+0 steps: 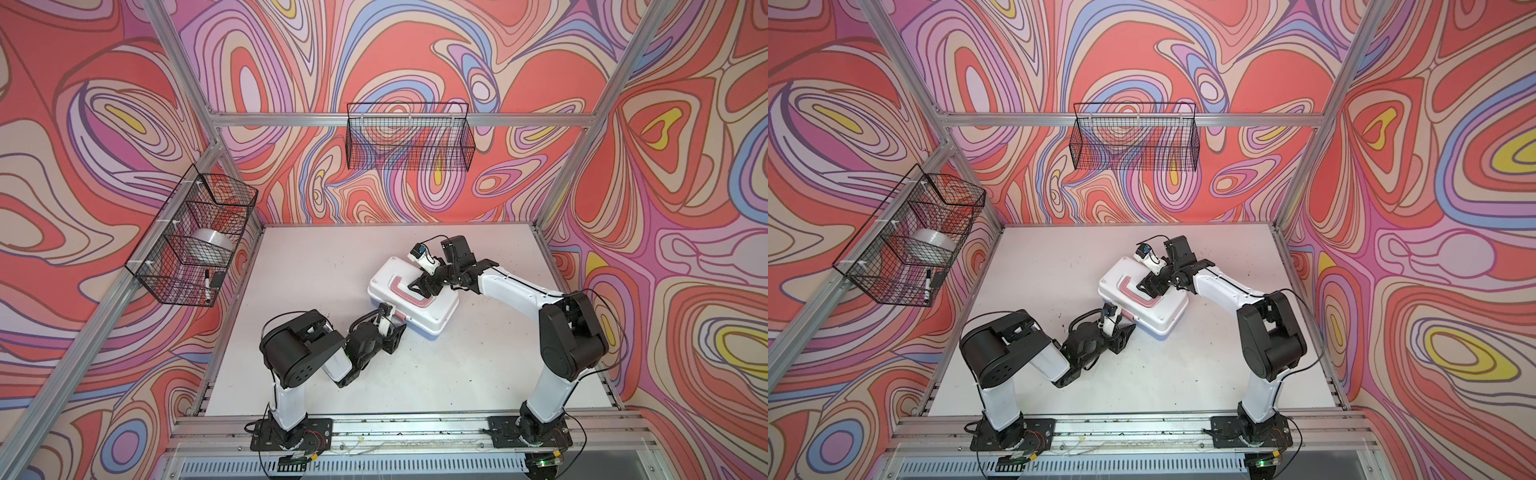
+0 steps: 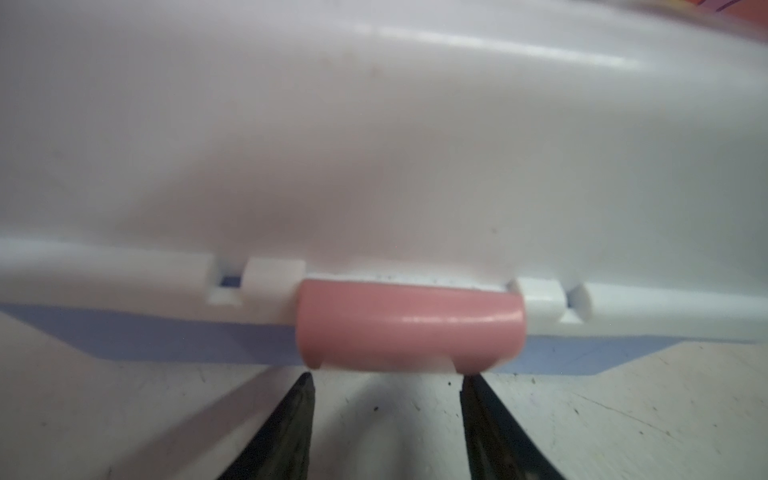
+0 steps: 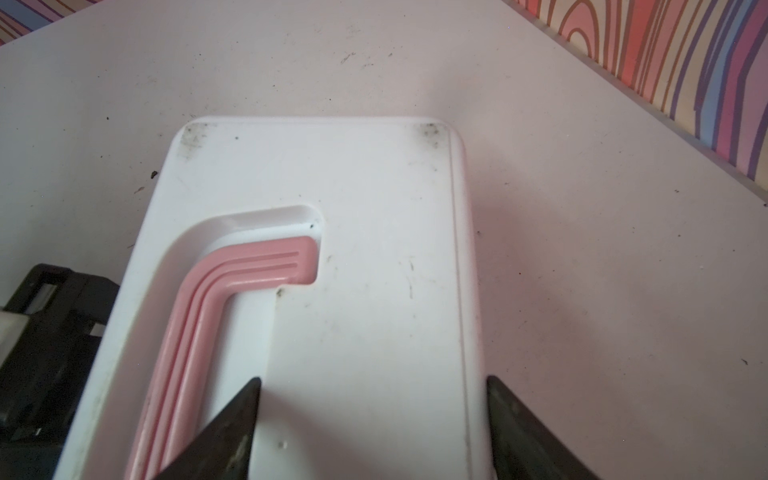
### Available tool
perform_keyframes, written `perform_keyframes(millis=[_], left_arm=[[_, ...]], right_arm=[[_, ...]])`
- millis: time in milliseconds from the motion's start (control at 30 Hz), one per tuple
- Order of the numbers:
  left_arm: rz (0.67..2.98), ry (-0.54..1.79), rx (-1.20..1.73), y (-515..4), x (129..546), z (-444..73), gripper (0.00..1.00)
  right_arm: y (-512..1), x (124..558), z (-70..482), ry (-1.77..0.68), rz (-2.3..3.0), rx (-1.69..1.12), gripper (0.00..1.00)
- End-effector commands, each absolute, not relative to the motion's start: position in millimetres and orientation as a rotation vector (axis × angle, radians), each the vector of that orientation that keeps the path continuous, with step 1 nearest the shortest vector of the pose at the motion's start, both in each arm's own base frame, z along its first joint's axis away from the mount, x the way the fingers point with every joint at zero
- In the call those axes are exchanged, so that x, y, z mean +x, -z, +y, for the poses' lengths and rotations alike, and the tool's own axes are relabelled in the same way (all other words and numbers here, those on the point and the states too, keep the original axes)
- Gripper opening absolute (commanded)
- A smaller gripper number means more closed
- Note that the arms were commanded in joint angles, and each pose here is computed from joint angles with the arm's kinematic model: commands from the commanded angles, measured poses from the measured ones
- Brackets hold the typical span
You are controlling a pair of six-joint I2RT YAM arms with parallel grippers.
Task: Pack the tool kit
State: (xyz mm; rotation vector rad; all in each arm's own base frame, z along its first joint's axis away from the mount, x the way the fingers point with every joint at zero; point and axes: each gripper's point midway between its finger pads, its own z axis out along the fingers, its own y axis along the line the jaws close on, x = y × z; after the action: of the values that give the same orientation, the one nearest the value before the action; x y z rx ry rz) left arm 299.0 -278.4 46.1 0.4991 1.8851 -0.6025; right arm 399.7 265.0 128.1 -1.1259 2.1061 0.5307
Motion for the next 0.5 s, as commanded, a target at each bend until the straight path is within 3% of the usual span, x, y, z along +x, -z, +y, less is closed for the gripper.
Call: perform_keyframes(millis=[0,467], left_arm=[[1.811,0.623,0.500,-61.4,304.3,-286.6,0.58],[1.797,0.619,0.515,-63.4,309.6,-292.8,0.51]], right_arm=[[-25.0,322.3,229.0,-0.519,2.530,-1.298,0.74],[-22.7,322.6,227.8,-0.509,2.538,-1.302,0.74]])
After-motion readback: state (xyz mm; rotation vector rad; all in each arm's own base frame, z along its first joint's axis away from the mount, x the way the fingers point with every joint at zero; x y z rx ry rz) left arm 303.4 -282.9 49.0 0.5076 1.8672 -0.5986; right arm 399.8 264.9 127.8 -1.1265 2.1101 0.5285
